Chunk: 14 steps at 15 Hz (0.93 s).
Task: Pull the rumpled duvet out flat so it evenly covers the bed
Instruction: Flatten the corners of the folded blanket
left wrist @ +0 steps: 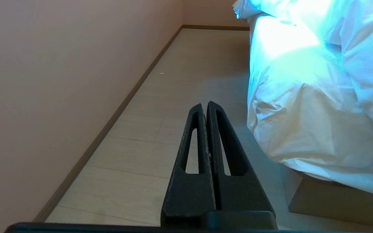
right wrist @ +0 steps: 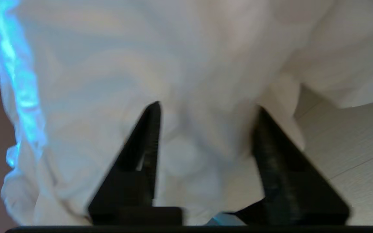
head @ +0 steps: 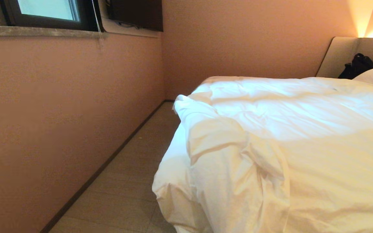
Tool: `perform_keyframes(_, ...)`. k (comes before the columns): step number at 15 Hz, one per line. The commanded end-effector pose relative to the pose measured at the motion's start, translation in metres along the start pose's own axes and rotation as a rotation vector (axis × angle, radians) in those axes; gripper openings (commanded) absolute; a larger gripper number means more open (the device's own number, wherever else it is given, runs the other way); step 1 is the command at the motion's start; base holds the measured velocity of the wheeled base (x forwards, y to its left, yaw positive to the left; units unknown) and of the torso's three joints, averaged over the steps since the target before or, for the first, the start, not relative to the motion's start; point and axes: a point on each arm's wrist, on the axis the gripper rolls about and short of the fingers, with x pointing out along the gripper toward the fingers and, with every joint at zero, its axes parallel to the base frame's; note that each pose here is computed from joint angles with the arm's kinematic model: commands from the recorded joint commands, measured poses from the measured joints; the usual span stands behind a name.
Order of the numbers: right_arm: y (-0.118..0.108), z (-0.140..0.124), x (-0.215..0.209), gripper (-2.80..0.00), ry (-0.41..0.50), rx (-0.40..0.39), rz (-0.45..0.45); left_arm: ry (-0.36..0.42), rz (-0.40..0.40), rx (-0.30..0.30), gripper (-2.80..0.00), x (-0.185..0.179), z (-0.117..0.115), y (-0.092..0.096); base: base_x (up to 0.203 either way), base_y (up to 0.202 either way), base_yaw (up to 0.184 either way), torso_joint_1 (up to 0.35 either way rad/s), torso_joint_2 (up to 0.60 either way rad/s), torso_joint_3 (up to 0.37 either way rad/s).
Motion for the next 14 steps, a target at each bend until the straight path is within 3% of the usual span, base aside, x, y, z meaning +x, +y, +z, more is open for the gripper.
perform_keyframes(1,0.018,-0.012,-0.015,0.00,0.046,-0.006,0.062,0.000,0.000,0.000,-2.80,0.000,0.000,0.000,0.000,0.000,0.000,0.000,0.00,0.000)
perform_keyframes(4,0.057,-0.040,-0.049,0.00,0.124,-0.053,0.120,0.000,0.001,0.000,-2.80,0.000,0.000,0.000,0.000,0.000,0.000,0.000,0.00,0.000)
perform_keyframes(6,0.083,-0.058,-0.069,0.00,0.143,-0.082,0.189,0.000,0.000,0.000,-2.80,0.000,0.000,0.000,0.000,0.000,0.000,0.000,0.00,0.000)
perform_keyframes(11,0.139,-0.092,-0.093,0.00,0.187,-0.147,0.256,0.000,0.000,0.000,-2.80,0.000,0.000,0.000,0.000,0.000,0.000,0.000,0.00,0.000)
perform_keyframes(12,0.147,-0.097,-0.095,-2.80,0.186,-0.166,0.274,0.000,0.000,0.000,-2.80,0.000,0.000,0.000,0.000,0.000,0.000,0.000,0.00,0.000)
perform_keyframes(14,0.158,-0.105,-0.095,-2.80,0.194,-0.191,0.308,0.000,0.001,0.000,-2.80,0.000,0.000,0.000,0.000,0.000,0.000,0.000,0.00,0.000)
